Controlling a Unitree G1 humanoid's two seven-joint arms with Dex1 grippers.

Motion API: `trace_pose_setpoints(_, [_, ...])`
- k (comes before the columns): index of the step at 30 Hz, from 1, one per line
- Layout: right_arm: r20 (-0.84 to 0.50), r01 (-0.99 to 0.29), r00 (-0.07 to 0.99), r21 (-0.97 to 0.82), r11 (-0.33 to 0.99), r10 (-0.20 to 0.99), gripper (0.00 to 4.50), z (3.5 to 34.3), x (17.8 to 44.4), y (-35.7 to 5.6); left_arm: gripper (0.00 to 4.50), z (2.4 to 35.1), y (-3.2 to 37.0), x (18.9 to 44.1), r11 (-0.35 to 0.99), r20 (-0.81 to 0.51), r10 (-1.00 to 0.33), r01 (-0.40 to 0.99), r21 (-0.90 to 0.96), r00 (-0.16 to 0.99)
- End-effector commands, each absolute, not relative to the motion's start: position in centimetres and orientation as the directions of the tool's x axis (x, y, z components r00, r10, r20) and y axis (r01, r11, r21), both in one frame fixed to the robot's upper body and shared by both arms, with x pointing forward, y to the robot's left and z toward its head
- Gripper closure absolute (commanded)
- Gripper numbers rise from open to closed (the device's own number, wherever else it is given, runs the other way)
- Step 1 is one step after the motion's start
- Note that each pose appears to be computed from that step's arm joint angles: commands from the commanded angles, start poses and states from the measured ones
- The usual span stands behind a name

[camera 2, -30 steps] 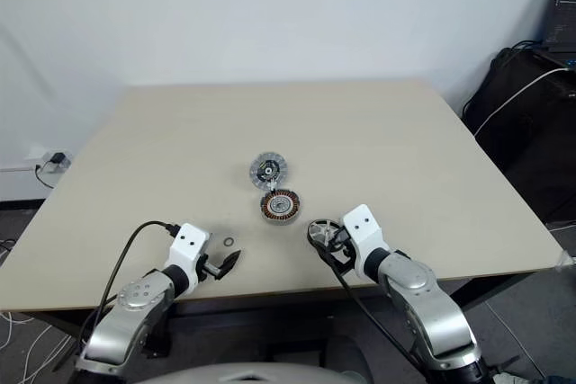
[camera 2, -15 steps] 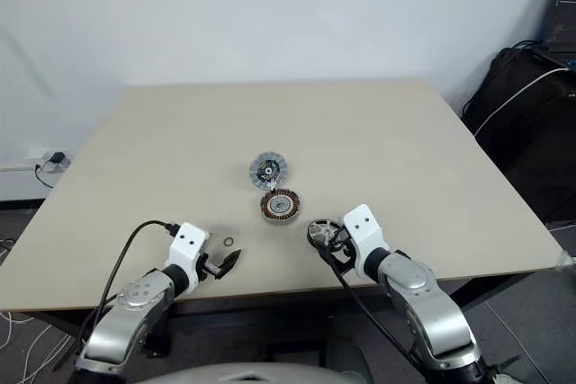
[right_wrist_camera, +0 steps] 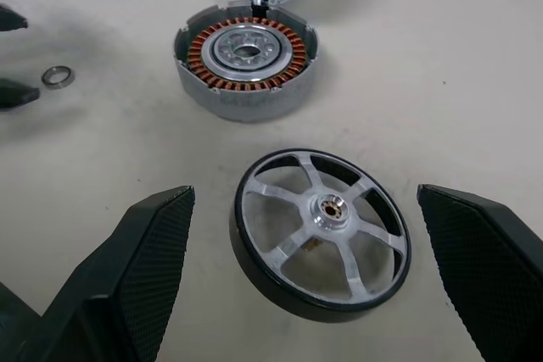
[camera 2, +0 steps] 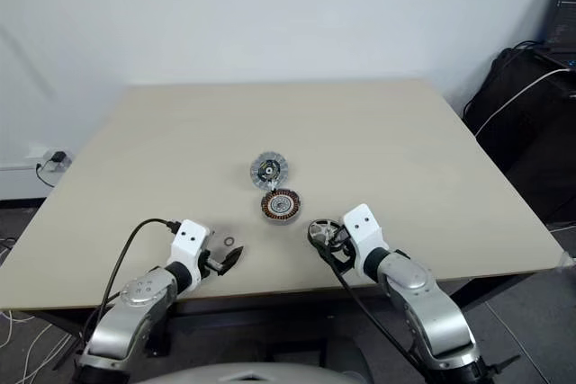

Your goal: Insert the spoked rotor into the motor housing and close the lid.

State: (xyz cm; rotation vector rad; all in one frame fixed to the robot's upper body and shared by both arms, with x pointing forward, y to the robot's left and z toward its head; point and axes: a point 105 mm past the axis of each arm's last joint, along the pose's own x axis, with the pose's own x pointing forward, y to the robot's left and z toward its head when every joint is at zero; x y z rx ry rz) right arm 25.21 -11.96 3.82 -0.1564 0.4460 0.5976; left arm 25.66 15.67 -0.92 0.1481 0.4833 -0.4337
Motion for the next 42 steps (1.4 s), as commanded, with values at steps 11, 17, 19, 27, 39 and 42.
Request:
trace_pose_setpoints(11, [-0.402, -0.575, 0.757, -0.032, 0.818, 0.516, 0.02, 4.9, 25.6, -11.6, 0.01, -3.1, 15.1, 27.7, 0.911, -0.545, -0.329, 0.410, 0.031, 0.771])
trace_pose_setpoints(17, [-0.400, -0.565, 0.762, -0.029, 0.824, 0.509, 0.00, 4.9, 25.5, -11.7, 0.92, -4.0, 15.7, 27.3, 0.915, -0.589, -0.299, 0.400, 0.046, 0.751])
trace_pose_setpoints(19, [-0.400, -0.564, 0.763, -0.028, 0.825, 0.508, 0.00, 4.9, 25.4, -11.7, 1.57, -4.1, 15.9, 27.2, 0.916, -0.593, -0.296, 0.398, 0.046, 0.749])
trace_pose_setpoints(27, [-0.399, -0.564, 0.762, -0.022, 0.826, 0.510, 0.00, 4.9, 25.4, -11.6, 3.83, -4.2, 16.4, 26.5, 0.923, -0.602, -0.288, 0.384, 0.034, 0.745])
trace_pose_setpoints(39, [-0.393, -0.575, 0.757, -0.019, 0.818, 0.523, 0.00, 5.0, 25.8, -11.2, 3.83, 2.0, 11.5, 29.2, 0.881, -0.374, -0.445, 0.473, -0.021, 0.814])
trace_pose_setpoints(42, [-0.388, -0.580, 0.755, -0.020, 0.814, 0.528, 0.00, 5.0, 25.9, -10.9, 3.83, 3.0, 8.9, 30.2, 0.841, -0.323, -0.520, 0.539, -0.033, 0.791])
